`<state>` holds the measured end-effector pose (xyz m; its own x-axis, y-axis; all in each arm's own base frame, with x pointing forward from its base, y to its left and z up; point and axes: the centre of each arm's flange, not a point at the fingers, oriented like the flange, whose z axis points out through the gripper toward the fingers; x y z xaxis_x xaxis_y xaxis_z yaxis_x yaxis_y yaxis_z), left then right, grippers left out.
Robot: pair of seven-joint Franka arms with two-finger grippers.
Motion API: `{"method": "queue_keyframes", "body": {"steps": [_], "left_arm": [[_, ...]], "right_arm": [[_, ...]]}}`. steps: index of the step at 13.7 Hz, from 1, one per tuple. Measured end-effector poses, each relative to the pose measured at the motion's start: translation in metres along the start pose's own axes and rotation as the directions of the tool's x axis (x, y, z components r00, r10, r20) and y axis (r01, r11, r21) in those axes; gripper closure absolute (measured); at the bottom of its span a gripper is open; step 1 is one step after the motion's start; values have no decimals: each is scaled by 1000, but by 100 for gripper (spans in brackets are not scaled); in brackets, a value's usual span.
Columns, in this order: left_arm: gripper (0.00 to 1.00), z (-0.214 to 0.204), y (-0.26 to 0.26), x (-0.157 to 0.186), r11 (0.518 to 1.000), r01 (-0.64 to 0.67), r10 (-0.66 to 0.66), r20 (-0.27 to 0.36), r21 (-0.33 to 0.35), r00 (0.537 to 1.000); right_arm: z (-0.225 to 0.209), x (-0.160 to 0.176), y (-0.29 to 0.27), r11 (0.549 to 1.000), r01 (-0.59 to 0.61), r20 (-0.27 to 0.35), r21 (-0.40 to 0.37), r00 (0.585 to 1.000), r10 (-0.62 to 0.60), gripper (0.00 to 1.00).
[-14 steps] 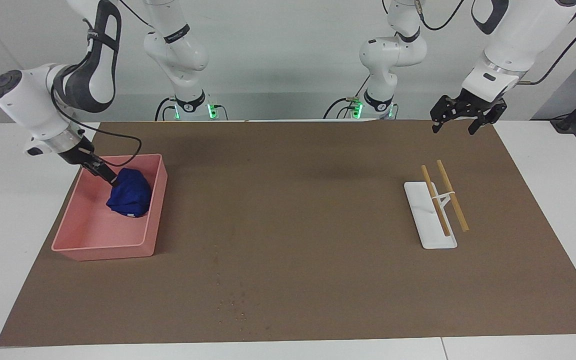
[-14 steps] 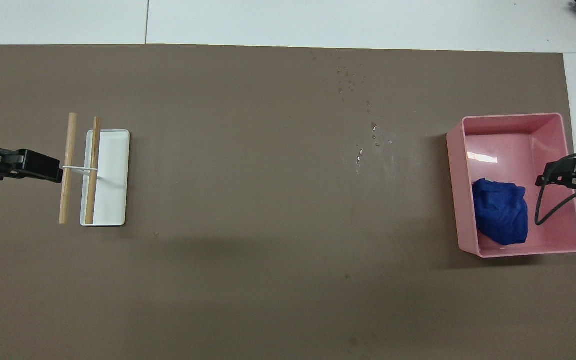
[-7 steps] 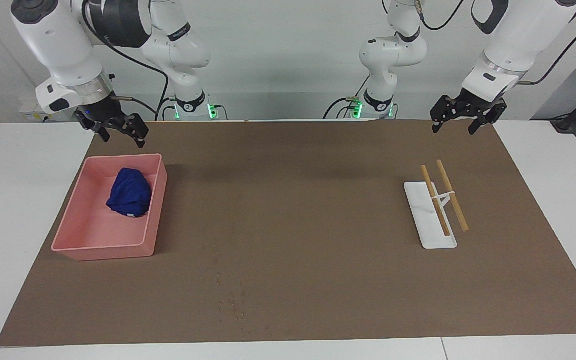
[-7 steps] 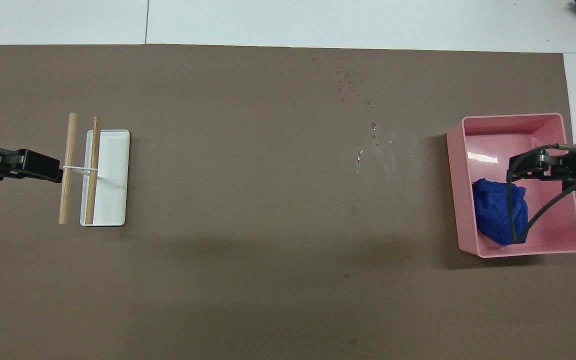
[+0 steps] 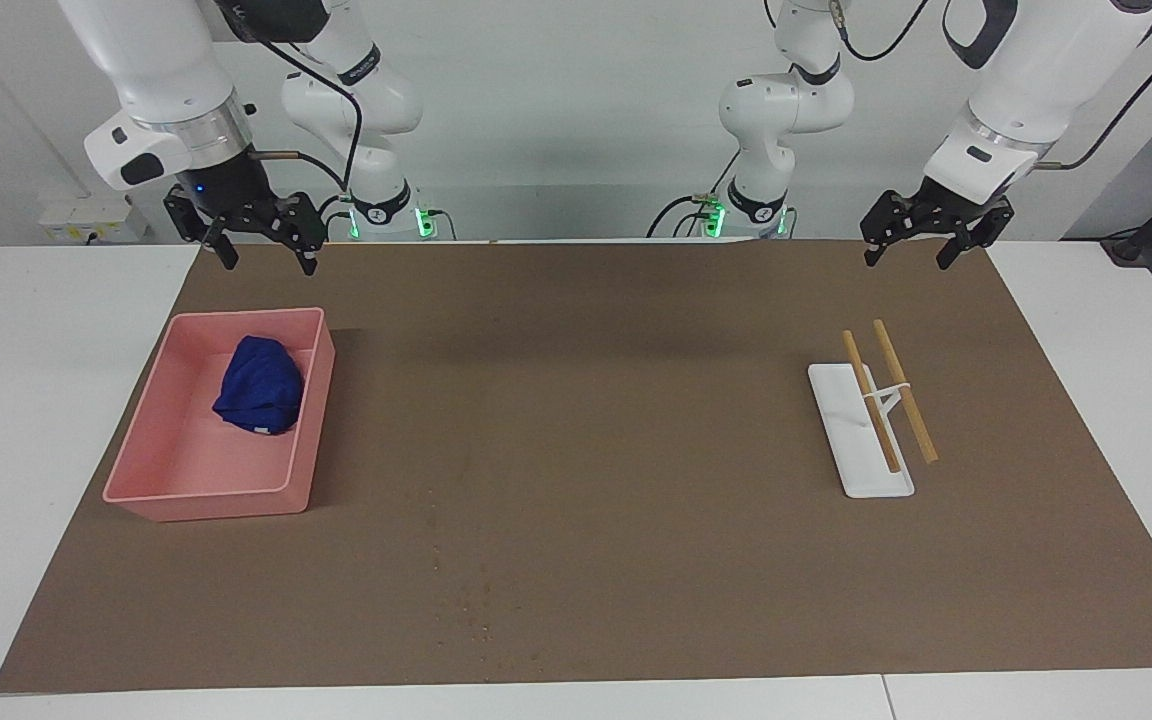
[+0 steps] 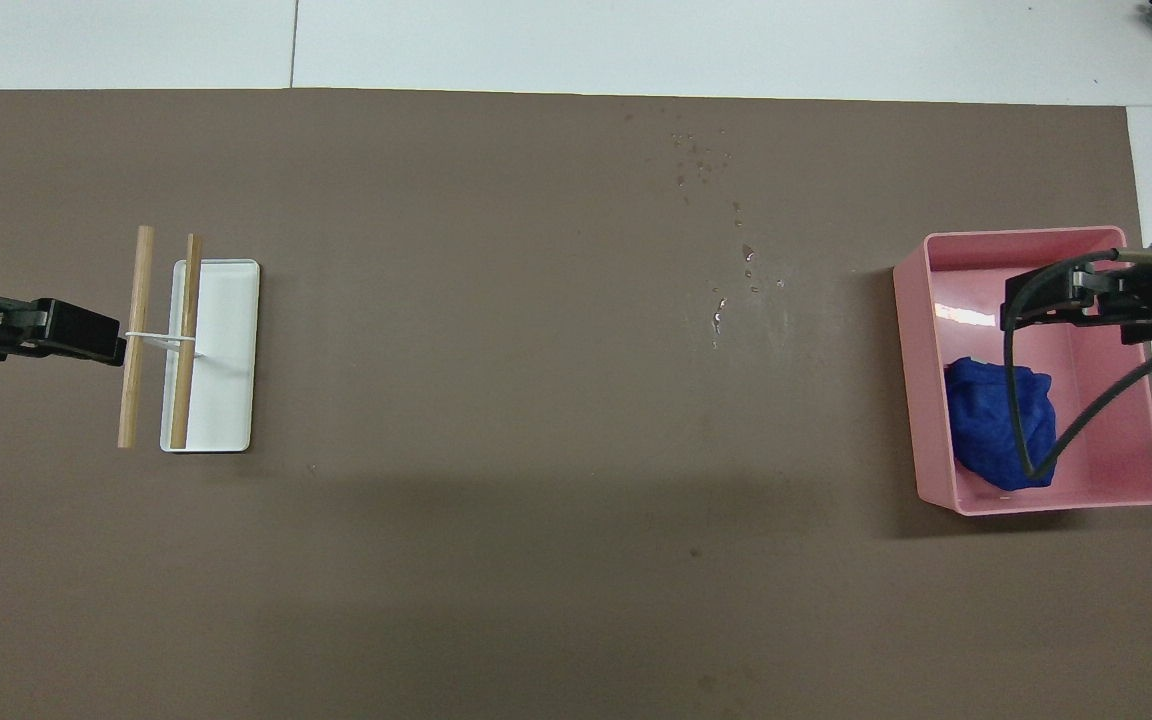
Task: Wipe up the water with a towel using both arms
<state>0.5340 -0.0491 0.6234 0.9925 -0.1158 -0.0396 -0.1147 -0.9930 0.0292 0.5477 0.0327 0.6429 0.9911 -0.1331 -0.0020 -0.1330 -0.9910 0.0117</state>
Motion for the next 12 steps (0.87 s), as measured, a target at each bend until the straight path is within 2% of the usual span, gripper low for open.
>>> {"method": "queue_keyframes", "body": {"steps": [5, 12], "left_arm": [[0, 0, 0, 0, 1000, 0, 0, 0, 0, 1000], [0, 0, 0, 0, 1000, 0, 0, 0, 0, 1000]], "right_arm": [[0, -3, 5, 1000, -7, 33, -7, 999, 8, 0], [4, -4, 7, 1000, -9, 48, -10, 999, 10, 0]]}}
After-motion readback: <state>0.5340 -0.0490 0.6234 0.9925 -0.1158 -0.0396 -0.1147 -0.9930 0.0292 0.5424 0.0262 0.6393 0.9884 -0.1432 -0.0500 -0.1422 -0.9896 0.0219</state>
